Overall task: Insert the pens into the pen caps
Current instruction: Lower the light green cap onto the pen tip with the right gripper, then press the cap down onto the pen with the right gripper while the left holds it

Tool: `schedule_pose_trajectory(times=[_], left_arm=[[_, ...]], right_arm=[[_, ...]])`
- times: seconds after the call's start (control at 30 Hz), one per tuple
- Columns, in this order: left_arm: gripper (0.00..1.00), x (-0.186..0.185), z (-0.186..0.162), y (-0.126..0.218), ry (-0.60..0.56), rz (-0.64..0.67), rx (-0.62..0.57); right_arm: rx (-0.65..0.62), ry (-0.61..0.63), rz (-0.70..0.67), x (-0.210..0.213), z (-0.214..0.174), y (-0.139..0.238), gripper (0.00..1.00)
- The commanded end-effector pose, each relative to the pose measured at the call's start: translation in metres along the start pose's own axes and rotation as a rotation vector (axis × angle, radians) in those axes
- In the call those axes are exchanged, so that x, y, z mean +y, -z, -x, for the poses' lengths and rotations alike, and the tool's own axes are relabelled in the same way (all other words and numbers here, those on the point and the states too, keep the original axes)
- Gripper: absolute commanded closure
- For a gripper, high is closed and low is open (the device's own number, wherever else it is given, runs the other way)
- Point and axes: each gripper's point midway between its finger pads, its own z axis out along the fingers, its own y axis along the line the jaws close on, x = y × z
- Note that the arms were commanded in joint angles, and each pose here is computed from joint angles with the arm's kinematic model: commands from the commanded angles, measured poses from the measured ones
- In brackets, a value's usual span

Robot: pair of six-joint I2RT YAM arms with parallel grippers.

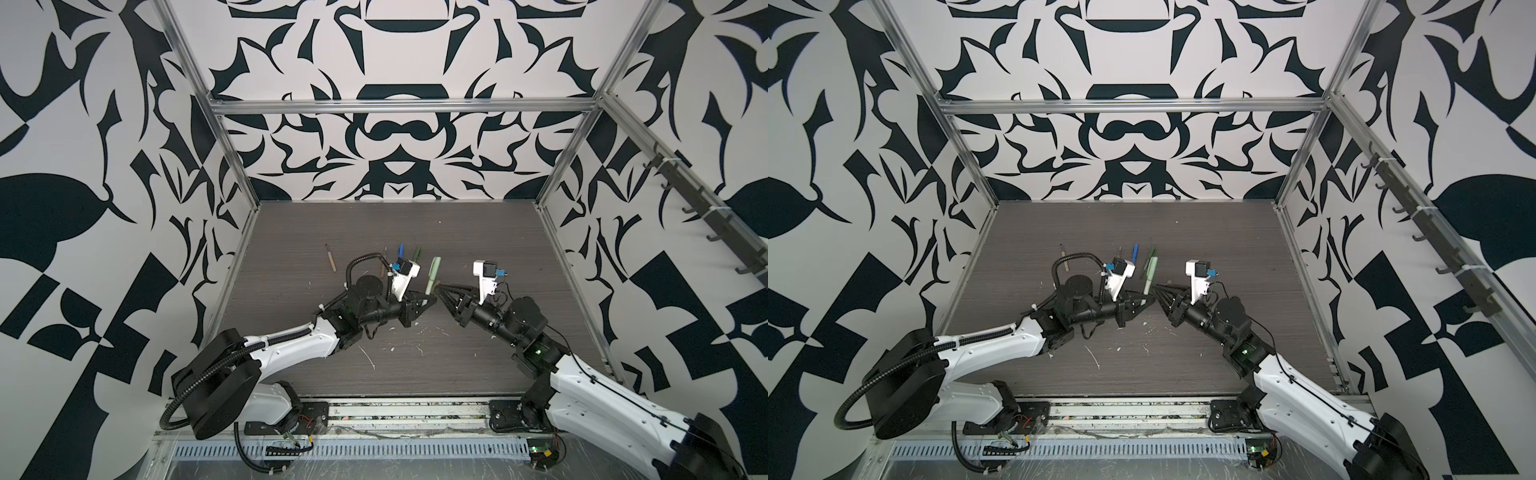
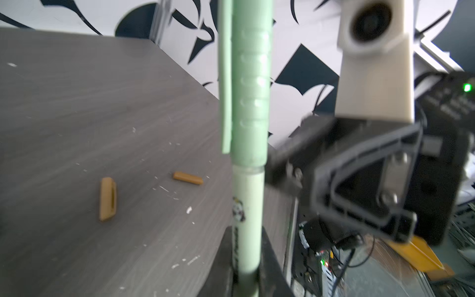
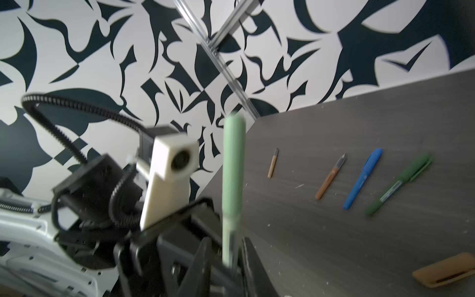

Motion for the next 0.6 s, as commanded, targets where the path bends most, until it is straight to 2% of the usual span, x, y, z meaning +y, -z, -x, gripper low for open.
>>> schedule_pose_trajectory(times=[0.0,0.17,0.23,0.37,0.5,0.57], left_arm=[[1.00,-0.013,0.025,0.004,-0.057,-0.039,-0.066],[1.00,-0.007,0.012,0.013,-0.120,0.000,-0.043],[1.00,-0.007,0.017,0.023,-0.168,0.031,-0.066],[1.00,0.000,0.017,0.034,-0.247,0.103,-0.097],[1.00,0.004,0.020,0.039,-0.339,0.174,-0.091],[1.00,0.006,0.022,0.039,-0.387,0.211,-0.076]], right_arm=[[0.033,0.036,0.081,0.027,0.008,-0.002,0.73],[0.042,0.060,0.074,0.037,0.019,0.001,0.69],[0.037,0.071,-0.002,0.030,0.026,0.005,0.69],[0.047,0.112,-0.189,0.016,0.046,0.014,0.77],[0.044,0.146,-0.246,0.026,0.075,0.011,0.85],[0.030,0.164,-0.249,0.033,0.090,0.005,0.85]])
